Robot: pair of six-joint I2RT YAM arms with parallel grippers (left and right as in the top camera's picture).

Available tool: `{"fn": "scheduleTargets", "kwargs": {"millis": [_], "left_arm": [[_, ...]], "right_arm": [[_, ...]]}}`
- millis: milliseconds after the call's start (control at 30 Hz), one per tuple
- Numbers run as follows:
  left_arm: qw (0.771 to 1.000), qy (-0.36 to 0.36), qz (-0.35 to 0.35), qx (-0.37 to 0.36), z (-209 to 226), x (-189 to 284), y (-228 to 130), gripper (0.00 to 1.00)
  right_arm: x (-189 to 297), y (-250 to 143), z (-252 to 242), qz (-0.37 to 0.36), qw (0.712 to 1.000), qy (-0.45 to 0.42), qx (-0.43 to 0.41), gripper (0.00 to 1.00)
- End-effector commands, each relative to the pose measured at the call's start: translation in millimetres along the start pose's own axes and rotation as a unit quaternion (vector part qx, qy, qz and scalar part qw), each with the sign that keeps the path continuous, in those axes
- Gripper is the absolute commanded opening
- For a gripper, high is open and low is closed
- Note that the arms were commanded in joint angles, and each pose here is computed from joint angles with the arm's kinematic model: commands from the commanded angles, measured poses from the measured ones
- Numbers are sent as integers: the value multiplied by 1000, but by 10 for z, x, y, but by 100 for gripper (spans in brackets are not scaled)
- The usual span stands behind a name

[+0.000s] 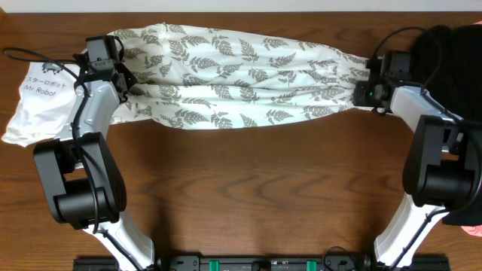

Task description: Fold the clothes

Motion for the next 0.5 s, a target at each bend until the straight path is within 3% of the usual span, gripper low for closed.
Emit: {"fn": "scheduleTargets", "kwargs": {"millis": [0,133,300,467], "left_arm": [[1000,12,-21,-16,5,-7,93,6],[999,6,-28,-16,-17,-8,118,7],[998,-14,-52,-19,-92,0,202,38],[992,-46,-95,-75,-225,41,353,65]], "right_arm": [[-429,-706,-116,126,992,-34,0,1],[-428,-710,-123,126,991,-34,-1,1],[-426,-716,-118,128,991,-33,-1,1],[-425,-723,-118,130,991,-33,-1,1]]}}
Point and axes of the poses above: each gripper's point midway between its finger pads, its own x axis back along the fingers, its own z axis along the line the jaws close on, y = z × x, the point moved 7 cm from there along x, back along the fingers, and after that the axes turned 13 degrees about x, right-handed, at the moved point
